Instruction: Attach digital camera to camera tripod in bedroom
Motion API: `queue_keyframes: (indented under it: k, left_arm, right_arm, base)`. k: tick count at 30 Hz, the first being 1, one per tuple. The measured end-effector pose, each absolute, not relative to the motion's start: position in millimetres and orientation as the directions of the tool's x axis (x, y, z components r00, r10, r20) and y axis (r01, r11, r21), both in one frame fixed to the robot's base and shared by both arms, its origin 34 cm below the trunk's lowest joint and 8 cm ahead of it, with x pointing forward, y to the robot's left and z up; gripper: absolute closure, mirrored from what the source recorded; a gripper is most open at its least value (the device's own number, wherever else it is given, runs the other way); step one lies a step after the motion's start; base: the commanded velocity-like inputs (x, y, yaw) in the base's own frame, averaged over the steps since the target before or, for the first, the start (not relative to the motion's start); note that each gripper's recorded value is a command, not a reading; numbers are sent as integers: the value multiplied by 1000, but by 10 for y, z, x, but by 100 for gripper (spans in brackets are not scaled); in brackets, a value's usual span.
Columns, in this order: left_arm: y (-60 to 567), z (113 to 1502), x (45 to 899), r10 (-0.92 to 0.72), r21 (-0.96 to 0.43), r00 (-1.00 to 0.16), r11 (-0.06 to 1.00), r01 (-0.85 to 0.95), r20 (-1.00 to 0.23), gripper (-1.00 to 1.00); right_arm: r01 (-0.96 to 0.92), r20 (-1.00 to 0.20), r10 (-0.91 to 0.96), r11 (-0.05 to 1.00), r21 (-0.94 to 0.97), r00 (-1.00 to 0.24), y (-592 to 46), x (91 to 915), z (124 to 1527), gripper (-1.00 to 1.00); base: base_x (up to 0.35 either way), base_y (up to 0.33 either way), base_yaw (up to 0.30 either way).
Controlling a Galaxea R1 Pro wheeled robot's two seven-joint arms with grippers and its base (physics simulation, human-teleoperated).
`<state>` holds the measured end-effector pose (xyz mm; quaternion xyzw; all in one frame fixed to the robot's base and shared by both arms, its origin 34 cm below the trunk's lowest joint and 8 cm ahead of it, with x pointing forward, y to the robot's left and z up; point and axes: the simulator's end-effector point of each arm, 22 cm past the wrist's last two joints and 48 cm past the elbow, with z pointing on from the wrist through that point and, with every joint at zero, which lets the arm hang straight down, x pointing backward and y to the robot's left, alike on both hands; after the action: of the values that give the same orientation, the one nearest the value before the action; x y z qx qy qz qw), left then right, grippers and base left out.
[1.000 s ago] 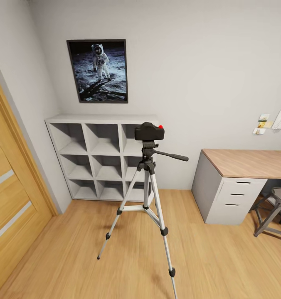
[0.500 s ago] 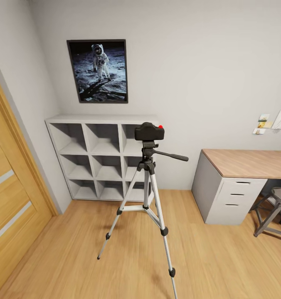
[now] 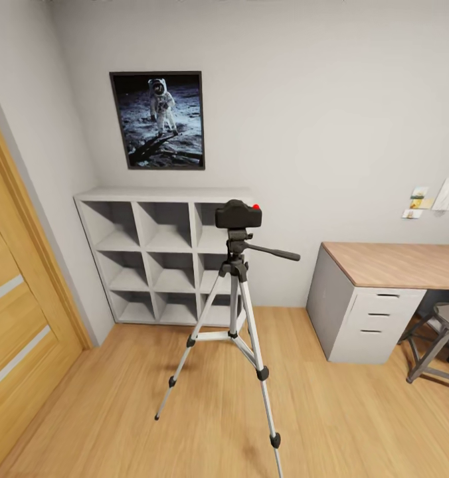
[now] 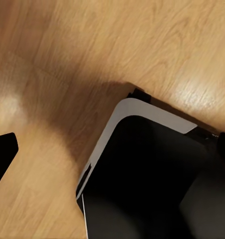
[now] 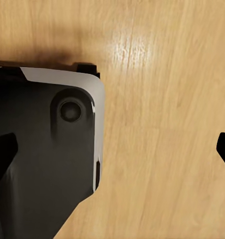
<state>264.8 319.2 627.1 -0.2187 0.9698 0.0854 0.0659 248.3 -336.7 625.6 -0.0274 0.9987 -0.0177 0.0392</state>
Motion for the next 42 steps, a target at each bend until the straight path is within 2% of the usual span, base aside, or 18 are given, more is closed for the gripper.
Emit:
queue_keyframes:
  k: [42]
  left_arm:
    - [3183, 6395, 2961, -409, 101, -881, 892, -441, -240, -100]
  right_arm:
    - [-49, -132, -55, 998, -50, -990, -3385, 2632, 6338, -100]
  base:
    - [0, 0, 0]
